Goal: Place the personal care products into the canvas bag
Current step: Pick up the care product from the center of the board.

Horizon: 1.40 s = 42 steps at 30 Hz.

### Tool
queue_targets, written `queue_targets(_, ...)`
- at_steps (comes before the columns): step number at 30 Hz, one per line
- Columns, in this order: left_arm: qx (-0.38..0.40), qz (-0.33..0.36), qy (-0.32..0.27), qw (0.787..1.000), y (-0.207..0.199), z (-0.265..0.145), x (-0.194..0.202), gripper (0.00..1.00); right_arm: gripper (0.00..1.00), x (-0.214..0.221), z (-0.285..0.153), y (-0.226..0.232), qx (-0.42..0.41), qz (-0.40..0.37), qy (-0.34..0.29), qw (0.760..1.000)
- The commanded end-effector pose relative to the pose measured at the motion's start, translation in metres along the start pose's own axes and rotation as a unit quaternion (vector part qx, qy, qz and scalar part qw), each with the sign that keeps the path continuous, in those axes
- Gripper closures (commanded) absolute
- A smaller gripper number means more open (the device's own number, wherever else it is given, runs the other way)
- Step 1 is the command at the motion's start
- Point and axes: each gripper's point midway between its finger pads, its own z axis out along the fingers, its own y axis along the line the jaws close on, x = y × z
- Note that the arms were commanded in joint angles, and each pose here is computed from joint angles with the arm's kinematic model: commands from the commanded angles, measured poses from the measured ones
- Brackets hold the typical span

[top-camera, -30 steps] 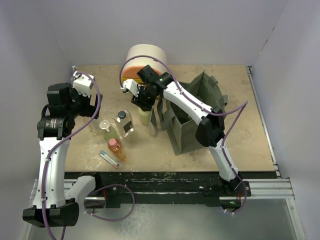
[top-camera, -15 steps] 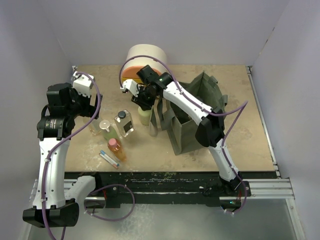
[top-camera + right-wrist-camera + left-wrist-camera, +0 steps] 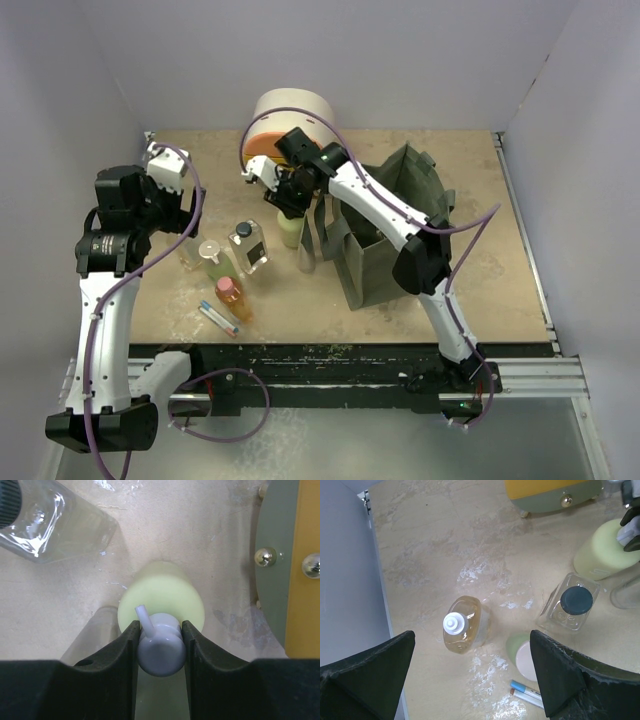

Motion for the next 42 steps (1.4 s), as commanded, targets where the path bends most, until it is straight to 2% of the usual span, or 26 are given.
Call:
queue_targets(1, -0.004, 0.000, -0.028, 1.000, 0.004, -0.005, -0.019, 0.01, 1.00, -0.084, -0.120, -0.021, 0.091, -0.034, -0.153, 0.983)
queue_targets(8, -0.010, 0.004, -0.029, 1.000, 0.008, -0.005, -0.024, 0.01, 1.00, -0.111, -0.177, -0.019, 0.119, -0.042, -0.214, 0.969)
queue_targets(17, 0.006, 0.010, -0.029, 0.999, 0.004, 0.001, -0.024, 0.01, 1.00, -0.136, -0.277, -0.007, 0.168, -0.065, -0.301, 0.936)
queue_targets(24, 0.057, 0.024, -0.045, 0.997, -0.012, 0.004, -0.033, 0.01, 1.00, -0.132, -0.355, 0.010, 0.213, -0.079, -0.347, 0.910)
queue_targets(30, 0.110, 0.042, -0.055, 0.992, -0.027, 0.010, -0.043, 0.01, 1.00, -0.111, -0.408, 0.017, 0.272, -0.083, -0.357, 0.890)
queue_targets(38, 0.174, 0.116, -0.065, 0.976, -0.076, 0.018, -0.066, 0.00, 1.00, -0.074, -0.413, 0.003, 0.298, -0.053, -0.326, 0.896)
queue_targets(42, 0.237, 0.144, -0.097, 0.956, -0.106, 0.010, -0.088, 0.01, 1.00, -0.056, -0.408, -0.004, 0.287, -0.033, -0.314, 0.904)
